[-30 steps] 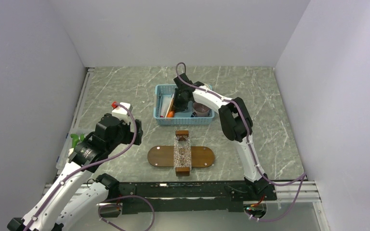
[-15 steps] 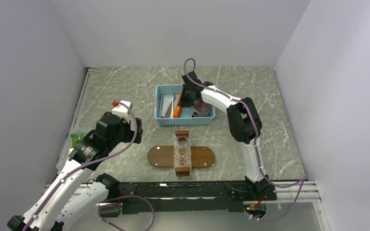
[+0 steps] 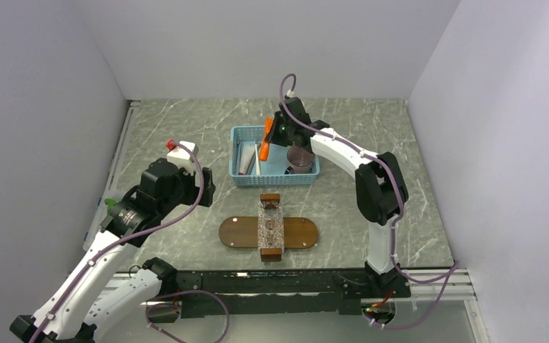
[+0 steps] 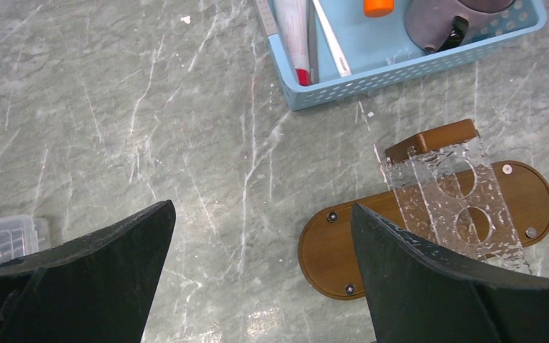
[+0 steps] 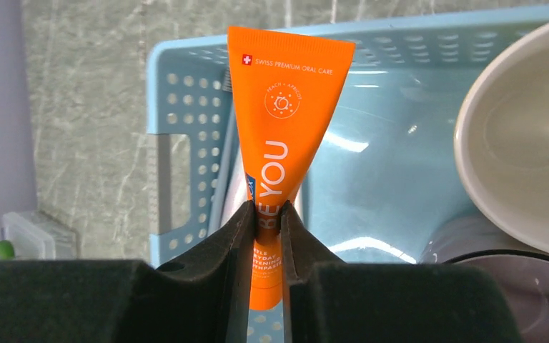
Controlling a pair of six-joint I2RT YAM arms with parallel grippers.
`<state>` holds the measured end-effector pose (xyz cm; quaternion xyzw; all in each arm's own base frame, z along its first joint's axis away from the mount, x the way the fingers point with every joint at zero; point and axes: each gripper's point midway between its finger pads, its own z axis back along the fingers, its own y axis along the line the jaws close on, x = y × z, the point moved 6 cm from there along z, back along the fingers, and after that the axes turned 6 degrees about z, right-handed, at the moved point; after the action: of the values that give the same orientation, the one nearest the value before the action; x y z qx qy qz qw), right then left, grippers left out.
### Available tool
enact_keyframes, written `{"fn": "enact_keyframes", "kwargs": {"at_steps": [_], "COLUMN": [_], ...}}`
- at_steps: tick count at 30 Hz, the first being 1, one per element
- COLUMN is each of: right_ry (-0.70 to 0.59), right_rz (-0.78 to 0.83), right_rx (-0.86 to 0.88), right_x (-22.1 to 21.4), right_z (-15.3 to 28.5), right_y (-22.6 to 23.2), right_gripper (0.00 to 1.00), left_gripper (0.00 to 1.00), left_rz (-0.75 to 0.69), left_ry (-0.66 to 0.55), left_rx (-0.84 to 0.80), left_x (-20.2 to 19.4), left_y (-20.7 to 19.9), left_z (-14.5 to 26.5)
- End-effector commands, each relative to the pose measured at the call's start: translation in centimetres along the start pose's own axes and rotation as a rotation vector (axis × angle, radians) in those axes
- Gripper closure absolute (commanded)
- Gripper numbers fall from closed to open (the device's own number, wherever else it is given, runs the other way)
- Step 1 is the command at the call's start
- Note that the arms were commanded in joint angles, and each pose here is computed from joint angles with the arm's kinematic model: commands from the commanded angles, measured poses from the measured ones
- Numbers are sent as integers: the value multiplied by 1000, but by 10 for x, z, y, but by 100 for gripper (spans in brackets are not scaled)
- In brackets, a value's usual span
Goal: Prepare toiletry sets of a toothbrush and toothpaste on the tray
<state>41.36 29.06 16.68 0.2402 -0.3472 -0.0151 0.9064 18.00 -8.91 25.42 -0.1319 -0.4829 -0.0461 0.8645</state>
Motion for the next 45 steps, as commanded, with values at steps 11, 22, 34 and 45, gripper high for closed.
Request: {"fn": "enact_keyframes", "kwargs": {"at_steps": [11,22,34,45], "right_ry": [-267,-306,-352,-369], "right_rz": [132,164,223,243], "right_rx": [220,408,635,810], "right_x": [45,49,42,27], "right_z": [78,113,202,264], "right_y": [34,58,79,88], "right_gripper": [100,100,100,100], "left_gripper": [1,1,1,1], "left_rz": [24,35,114,195], "left_ry": [-58,-68,-93,-138], "left_rx": [-183,-270,-497,-768], "left_x": [33,43,60,83], "left_y": [-30,-43,-74,-105], "left_z": [3,5,14,39]}}
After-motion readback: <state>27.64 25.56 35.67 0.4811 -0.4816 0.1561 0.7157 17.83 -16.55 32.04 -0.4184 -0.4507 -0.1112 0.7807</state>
